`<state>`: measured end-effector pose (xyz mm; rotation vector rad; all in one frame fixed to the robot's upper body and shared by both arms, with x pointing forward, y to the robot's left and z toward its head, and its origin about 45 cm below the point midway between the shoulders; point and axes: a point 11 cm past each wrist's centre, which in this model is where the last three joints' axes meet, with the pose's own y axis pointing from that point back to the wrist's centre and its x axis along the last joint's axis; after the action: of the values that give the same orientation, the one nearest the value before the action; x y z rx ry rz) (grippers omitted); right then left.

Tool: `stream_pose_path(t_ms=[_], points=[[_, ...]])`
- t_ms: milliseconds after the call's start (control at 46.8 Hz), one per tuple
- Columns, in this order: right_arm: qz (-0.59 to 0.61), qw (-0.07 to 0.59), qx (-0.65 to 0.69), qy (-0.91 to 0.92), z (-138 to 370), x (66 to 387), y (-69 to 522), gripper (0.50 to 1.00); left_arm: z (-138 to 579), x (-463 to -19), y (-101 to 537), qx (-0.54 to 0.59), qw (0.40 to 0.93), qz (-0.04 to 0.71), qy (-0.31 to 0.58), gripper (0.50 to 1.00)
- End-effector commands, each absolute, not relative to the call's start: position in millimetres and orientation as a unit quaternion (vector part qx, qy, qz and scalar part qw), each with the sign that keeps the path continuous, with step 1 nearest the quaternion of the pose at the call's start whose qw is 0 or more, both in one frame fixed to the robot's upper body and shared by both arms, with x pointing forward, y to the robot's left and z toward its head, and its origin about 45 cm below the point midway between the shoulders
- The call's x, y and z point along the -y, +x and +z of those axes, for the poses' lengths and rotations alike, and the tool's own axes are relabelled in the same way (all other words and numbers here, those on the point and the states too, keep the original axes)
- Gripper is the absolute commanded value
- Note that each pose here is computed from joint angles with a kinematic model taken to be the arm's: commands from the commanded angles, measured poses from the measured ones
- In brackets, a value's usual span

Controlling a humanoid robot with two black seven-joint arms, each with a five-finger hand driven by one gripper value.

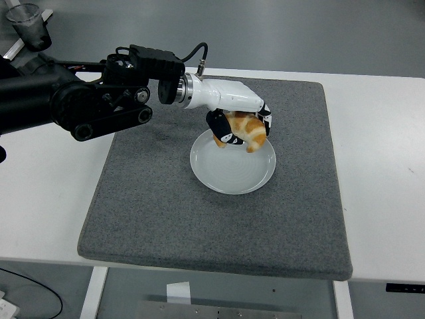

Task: Place the bread on the plate

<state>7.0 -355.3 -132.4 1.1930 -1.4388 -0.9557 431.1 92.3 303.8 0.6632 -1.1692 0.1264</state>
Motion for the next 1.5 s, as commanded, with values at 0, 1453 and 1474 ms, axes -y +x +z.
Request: stream_pose_path(t_ms=[0,1453,1474], points=[[-0.395,0.498,0.594,0.493,-132,355,7,0.932,298,-93,430,0.540,0.780,0.055,0.311,0.500],[-0.395,0.498,0.594,0.493,-132,355,7,0.932,237,-113,425,0.540,0.763,0.029,0.355,0.500],[-0.395,0.498,0.594,0.493,-132,355,7,0.932,236,-113,425,0.540,0.762,0.028,0.356,0.500]])
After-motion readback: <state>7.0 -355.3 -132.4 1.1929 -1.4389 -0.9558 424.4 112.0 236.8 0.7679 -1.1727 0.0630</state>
